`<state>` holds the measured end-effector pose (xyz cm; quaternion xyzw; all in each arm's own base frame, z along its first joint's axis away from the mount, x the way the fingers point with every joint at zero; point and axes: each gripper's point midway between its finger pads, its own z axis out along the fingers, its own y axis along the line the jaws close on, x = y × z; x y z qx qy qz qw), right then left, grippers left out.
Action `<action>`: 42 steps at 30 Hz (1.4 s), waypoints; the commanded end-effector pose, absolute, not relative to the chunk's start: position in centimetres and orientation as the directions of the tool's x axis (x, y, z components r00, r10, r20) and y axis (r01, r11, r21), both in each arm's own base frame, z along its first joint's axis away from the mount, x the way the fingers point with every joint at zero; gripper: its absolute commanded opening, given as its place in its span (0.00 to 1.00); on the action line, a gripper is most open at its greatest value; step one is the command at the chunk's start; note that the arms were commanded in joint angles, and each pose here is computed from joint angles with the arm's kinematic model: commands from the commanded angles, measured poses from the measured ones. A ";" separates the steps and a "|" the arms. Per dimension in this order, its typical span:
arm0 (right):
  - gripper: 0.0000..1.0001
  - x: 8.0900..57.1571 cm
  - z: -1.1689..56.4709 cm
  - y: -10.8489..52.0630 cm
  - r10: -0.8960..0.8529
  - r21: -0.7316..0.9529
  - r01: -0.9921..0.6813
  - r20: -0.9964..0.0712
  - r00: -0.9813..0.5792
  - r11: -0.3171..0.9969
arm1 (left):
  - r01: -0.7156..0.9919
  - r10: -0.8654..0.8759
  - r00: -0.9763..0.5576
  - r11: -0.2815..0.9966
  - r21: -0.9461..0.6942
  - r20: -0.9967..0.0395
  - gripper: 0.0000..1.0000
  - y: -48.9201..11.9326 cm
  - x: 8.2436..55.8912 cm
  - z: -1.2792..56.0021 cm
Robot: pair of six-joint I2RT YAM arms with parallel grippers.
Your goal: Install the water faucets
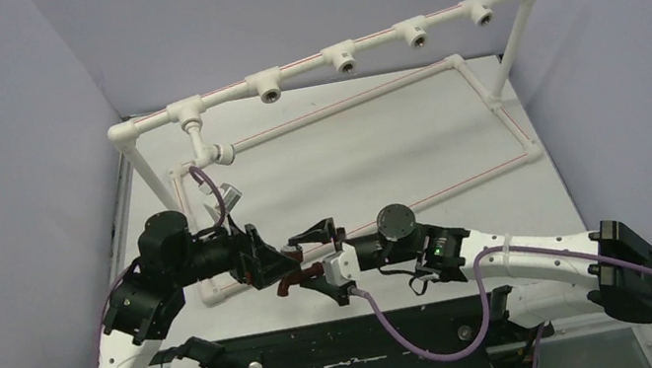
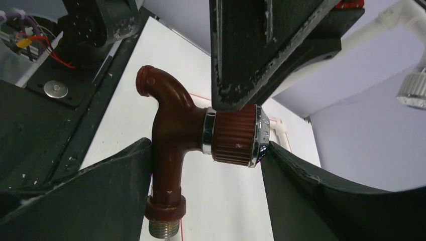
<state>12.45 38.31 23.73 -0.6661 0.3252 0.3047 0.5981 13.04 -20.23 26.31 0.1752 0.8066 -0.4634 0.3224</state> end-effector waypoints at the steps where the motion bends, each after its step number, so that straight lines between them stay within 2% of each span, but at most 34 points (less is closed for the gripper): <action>1: 0.28 10.5 29.6 39.7 0.139 -0.690 -0.721 -0.722 0.678 -0.063 | 0.677 -0.026 -0.677 0.372 -0.635 -0.736 0.95 -21.6 12.3 29.0; 19: 0.26 9.4 30.8 40.0 0.210 -0.700 -0.712 -0.705 0.677 -0.056 | 0.718 -0.017 -0.670 0.236 -0.654 -0.742 0.77 -22.4 10.7 29.6; 23: 0.26 9.4 31.2 40.0 0.221 -0.701 -0.712 -0.702 0.677 -0.048 | 0.719 -0.012 -0.675 0.212 -0.662 -0.738 0.66 -22.6 10.4 29.6; 28: 0.27 9.4 30.9 40.2 0.219 -0.695 -0.717 -0.709 0.670 -0.057 | 0.727 -0.022 -0.671 0.174 -0.664 -0.741 0.48 -22.8 10.1 30.2; 30: 0.30 9.4 30.7 40.3 0.217 -0.688 -0.723 -0.717 0.663 -0.063 | 0.731 -0.029 -0.668 0.158 -0.664 -0.743 0.32 -22.8 10.0 30.6; 32: 0.35 9.4 30.5 40.3 0.208 -0.678 -0.731 -0.727 0.654 -0.070 | 0.734 -0.036 -0.665 0.152 -0.661 -0.746 0.06 -22.9 10.0 30.8; 33: 0.39 9.4 30.4 40.3 0.202 -0.673 -0.736 -0.732 0.651 -0.071 | 0.734 -0.041 -0.664 0.153 -0.661 -0.747 0.00 -22.9 10.0 30.9; 39: 0.64 10.1 30.8 39.7 0.176 -0.645 -0.764 -0.754 0.633 -0.019 | 0.740 -0.065 -0.650 0.174 -0.650 -0.757 0.00 -22.7 10.2 31.3; 41: 0.78 10.3 30.8 39.4 0.165 -0.630 -0.777 -0.767 0.620 -0.010 | 0.739 -0.069 -0.648 0.183 -0.648 -0.759 0.00 -22.6 10.4 31.2; 42: 0.81 10.3 30.7 39.2 0.157 -0.623 -0.782 -0.773 0.614 -0.009 | 0.738 -0.071 -0.647 0.189 -0.647 -0.759 0.00 -22.6 10.5 31.2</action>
